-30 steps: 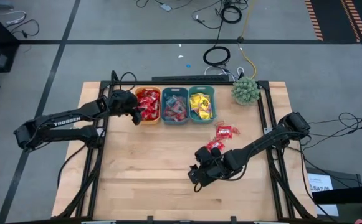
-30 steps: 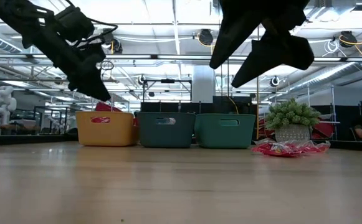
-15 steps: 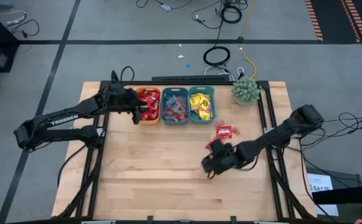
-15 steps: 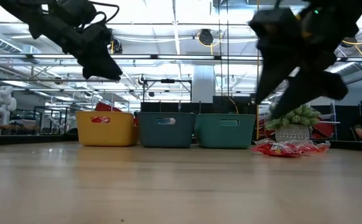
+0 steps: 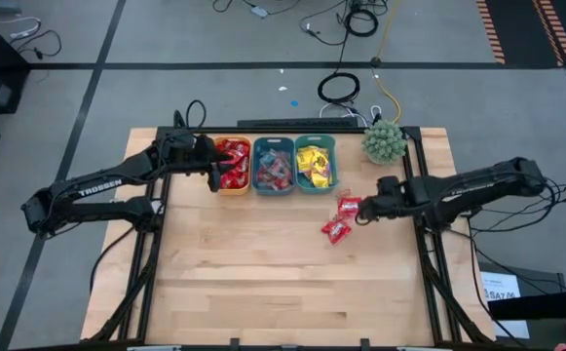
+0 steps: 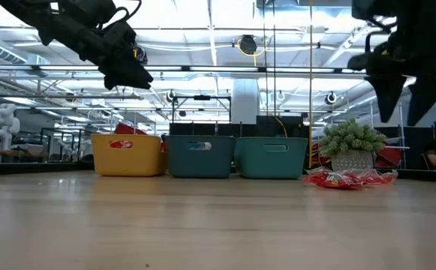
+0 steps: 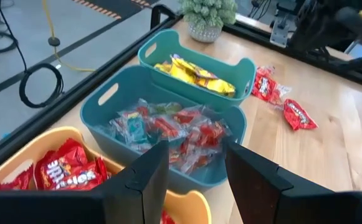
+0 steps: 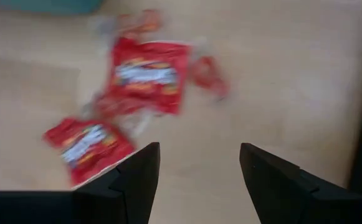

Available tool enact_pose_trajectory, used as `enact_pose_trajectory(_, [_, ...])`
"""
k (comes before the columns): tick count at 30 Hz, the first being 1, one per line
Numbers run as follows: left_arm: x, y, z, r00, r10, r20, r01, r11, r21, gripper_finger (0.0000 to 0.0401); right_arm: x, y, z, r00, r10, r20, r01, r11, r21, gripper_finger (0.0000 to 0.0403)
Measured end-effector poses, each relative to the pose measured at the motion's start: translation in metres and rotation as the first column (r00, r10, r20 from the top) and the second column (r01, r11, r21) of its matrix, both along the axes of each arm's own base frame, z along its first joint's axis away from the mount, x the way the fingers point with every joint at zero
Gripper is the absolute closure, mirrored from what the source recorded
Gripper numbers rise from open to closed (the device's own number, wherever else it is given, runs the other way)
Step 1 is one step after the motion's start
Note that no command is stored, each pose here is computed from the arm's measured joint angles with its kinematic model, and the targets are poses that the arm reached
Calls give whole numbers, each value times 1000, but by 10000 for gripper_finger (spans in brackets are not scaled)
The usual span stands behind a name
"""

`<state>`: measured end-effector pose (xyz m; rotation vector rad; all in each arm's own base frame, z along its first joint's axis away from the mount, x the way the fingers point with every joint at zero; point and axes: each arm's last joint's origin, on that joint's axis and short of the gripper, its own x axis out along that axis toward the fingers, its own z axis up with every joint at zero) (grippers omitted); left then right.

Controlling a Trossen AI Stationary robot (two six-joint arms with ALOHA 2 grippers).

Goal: Sort candy
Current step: Put the transparent red gummy into the blue bin

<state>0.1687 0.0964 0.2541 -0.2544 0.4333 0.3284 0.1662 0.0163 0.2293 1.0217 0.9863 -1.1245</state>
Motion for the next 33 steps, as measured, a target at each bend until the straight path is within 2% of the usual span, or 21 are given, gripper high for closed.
enact_pose_trajectory(3, [1,0,1,1000,0,12,0,1000,8,237,-4,-12,0,998,-41,-55,42,999,11,190])
enact_pose_trajectory(7, [1,1,3,1000,0,28,-1,1000,18,237,5,-28,-4,999,15,-47,-14,1000,18,190])
enact_pose_trajectory(11, [2,1,4,999,0,39,-1,1000,25,237,10,-46,-13,993,21,-115,-17,999,33,190])
enact_pose_trajectory(17, [2,1,4,999,1,41,-1,1000,24,237,17,-66,-45,985,89,-151,-66,986,154,190])
enact_pose_trajectory(23, [2,1,4,999,0,41,-1,1000,23,237,17,-73,-80,972,121,-203,-80,977,200,195])
enact_pose_trajectory(28, [2,1,4,999,-2,41,2,1000,22,237,20,-73,-95,976,136,-168,-96,969,226,236])
enact_pose_trajectory(33, [2,1,4,999,-4,42,3,1000,21,237,21,-73,-94,979,143,-142,-110,970,218,322])
